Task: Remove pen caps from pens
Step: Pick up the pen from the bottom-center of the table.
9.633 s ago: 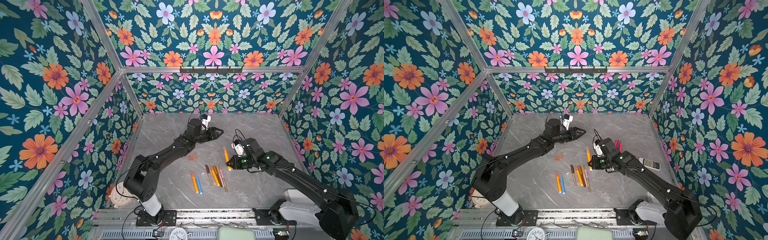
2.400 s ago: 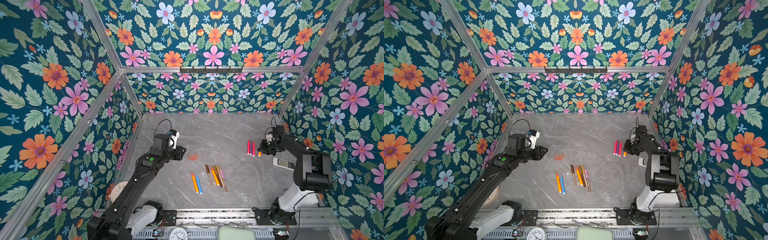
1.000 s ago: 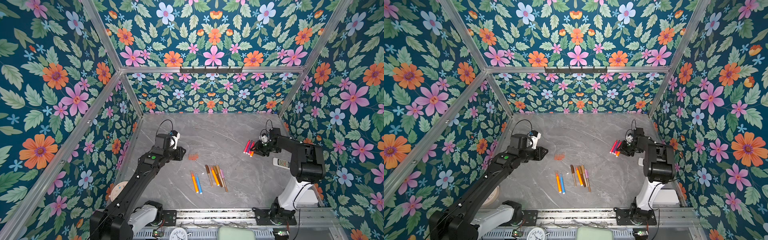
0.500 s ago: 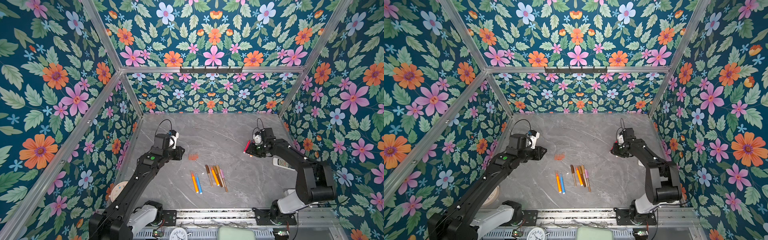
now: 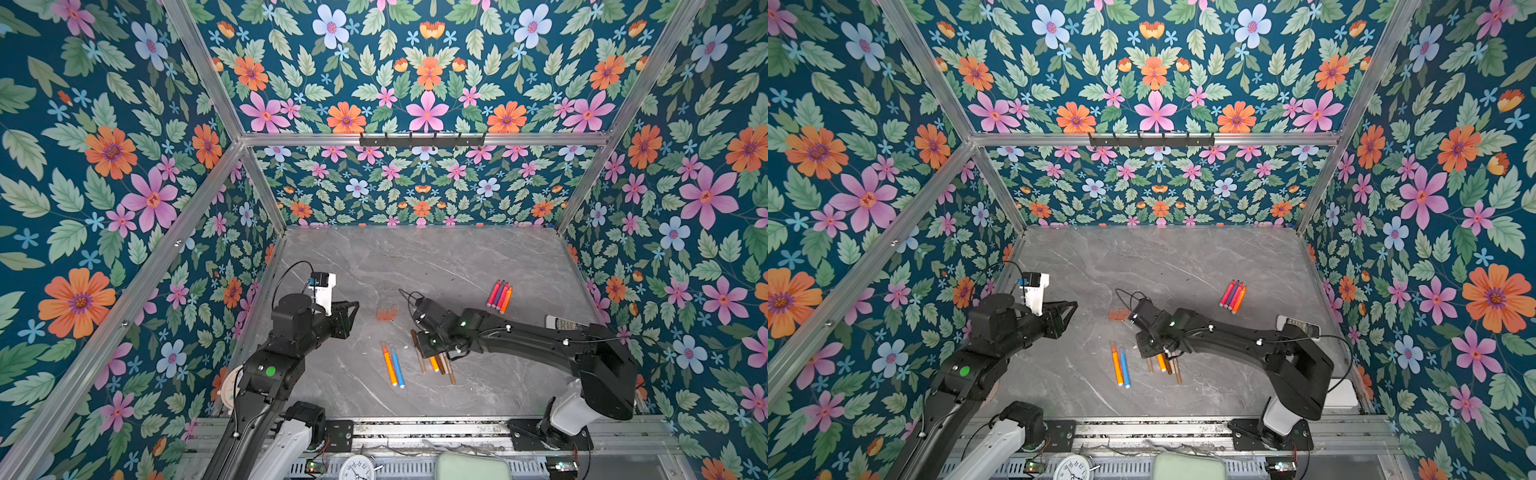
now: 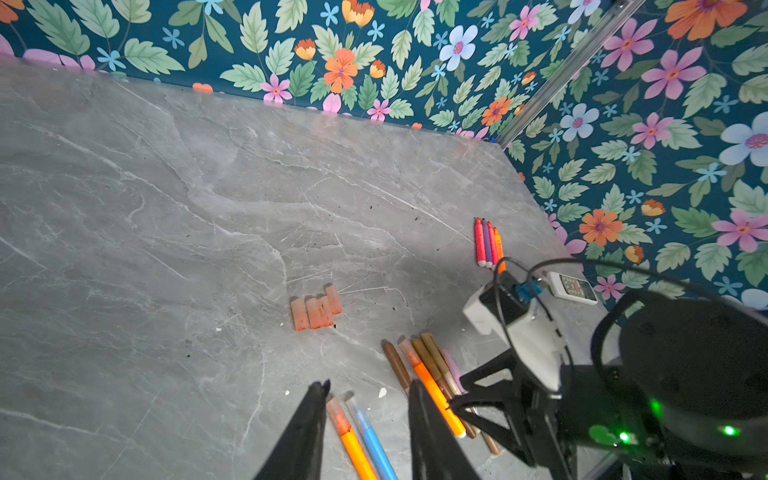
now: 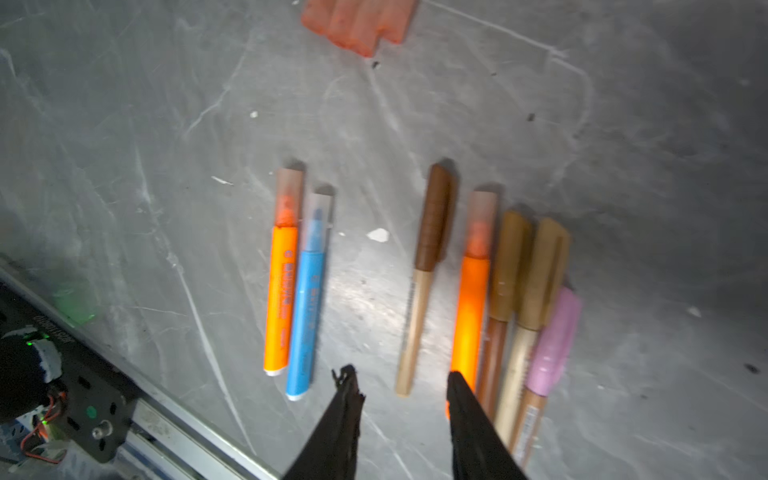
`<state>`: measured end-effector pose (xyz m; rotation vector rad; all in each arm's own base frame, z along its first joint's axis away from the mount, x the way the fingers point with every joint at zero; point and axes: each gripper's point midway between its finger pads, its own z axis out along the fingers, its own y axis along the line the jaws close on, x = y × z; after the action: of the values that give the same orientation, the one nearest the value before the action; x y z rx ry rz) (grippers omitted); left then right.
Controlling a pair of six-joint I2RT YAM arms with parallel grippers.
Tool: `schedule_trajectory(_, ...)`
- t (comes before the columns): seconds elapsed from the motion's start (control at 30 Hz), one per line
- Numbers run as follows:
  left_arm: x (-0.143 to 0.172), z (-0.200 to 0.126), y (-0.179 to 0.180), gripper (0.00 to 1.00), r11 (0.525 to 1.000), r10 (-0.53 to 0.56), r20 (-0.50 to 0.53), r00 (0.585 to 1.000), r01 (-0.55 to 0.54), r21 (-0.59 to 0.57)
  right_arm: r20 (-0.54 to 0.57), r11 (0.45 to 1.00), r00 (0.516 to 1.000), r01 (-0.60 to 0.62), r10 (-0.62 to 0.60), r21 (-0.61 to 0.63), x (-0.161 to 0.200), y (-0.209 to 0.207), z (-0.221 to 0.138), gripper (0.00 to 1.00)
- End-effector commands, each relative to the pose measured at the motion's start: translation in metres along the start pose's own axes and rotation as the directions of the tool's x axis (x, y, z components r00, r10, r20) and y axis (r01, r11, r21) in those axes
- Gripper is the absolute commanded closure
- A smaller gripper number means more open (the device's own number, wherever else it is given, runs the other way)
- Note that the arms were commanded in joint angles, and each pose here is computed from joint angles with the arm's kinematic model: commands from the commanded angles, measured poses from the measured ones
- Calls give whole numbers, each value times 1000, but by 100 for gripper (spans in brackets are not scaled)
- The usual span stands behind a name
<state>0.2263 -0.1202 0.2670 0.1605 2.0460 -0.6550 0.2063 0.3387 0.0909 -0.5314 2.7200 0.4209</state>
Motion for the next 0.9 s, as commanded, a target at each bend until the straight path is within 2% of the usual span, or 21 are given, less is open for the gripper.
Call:
schedule_trajectory(0.0,-11,-8,-2,62,1000,-11,68,998,11,0,-37,995,998,-41,44,94,18,4,10,67)
schedule_trajectory(0.33,-15,-12,4,63,999,-14,111,994,17,-30,-108,997,993,48,-41,63,56,40,36,64)
schedule_trajectory(0.6,-17,-17,2,62,1000,-13,128,992,16,-25,-120,996,990,83,-78,32,48,70,43,64)
schedule_trajectory(0.87,-18,-18,2,62,1000,-12,134,991,15,-23,-157,991,985,87,-71,97,50,70,64,64)
